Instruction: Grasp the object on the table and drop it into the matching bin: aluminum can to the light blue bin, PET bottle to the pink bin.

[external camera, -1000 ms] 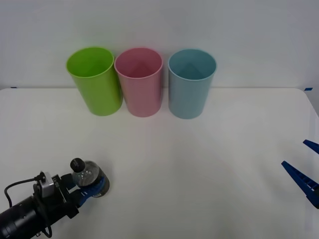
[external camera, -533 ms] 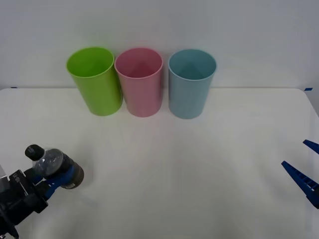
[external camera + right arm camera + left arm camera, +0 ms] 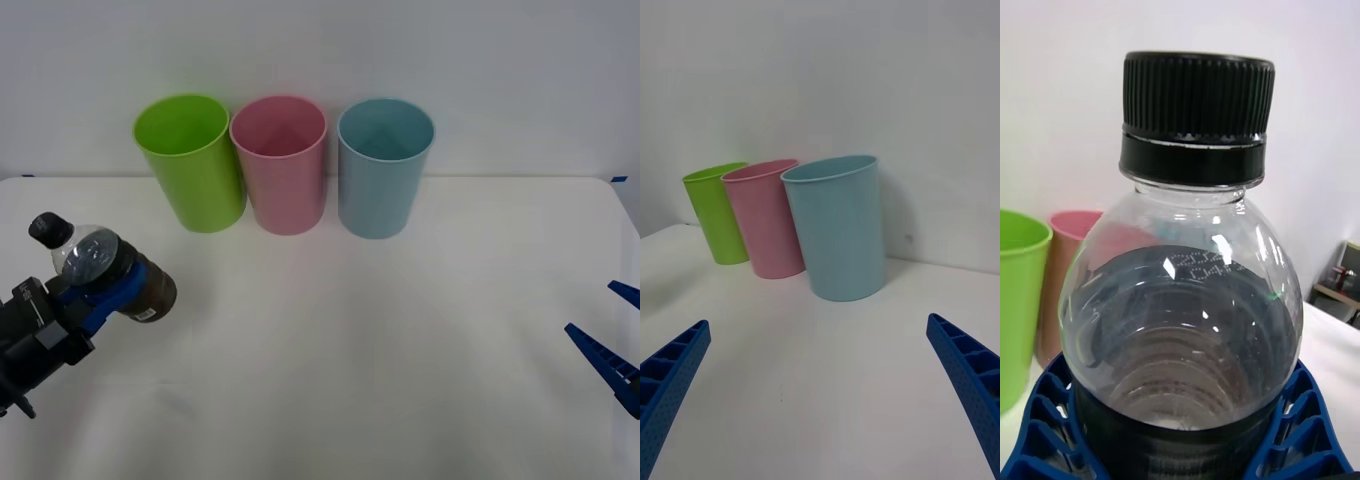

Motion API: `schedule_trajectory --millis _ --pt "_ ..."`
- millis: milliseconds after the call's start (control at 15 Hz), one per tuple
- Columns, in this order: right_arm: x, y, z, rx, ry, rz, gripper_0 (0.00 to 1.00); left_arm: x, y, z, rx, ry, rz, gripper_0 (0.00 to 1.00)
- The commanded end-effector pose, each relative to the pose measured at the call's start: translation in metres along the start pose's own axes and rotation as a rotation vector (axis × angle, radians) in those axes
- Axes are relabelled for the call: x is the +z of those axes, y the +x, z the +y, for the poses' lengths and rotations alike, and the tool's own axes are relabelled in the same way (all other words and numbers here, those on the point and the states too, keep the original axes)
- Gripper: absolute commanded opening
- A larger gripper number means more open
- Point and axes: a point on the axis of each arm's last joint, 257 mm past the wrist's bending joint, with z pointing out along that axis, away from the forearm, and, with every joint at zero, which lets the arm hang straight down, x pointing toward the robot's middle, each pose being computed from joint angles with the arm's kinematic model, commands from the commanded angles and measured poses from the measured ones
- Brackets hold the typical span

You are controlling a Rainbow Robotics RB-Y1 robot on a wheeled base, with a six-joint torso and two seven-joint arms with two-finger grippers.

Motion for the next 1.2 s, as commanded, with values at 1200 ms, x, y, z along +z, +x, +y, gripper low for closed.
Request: schedule_trajectory --millis 1200 --pt "0.000 0.000 0.000 0.000 0.000 0.000 1.00 0.229 -0.083 0.038 0.069 -0.100 -0.089 0.00"
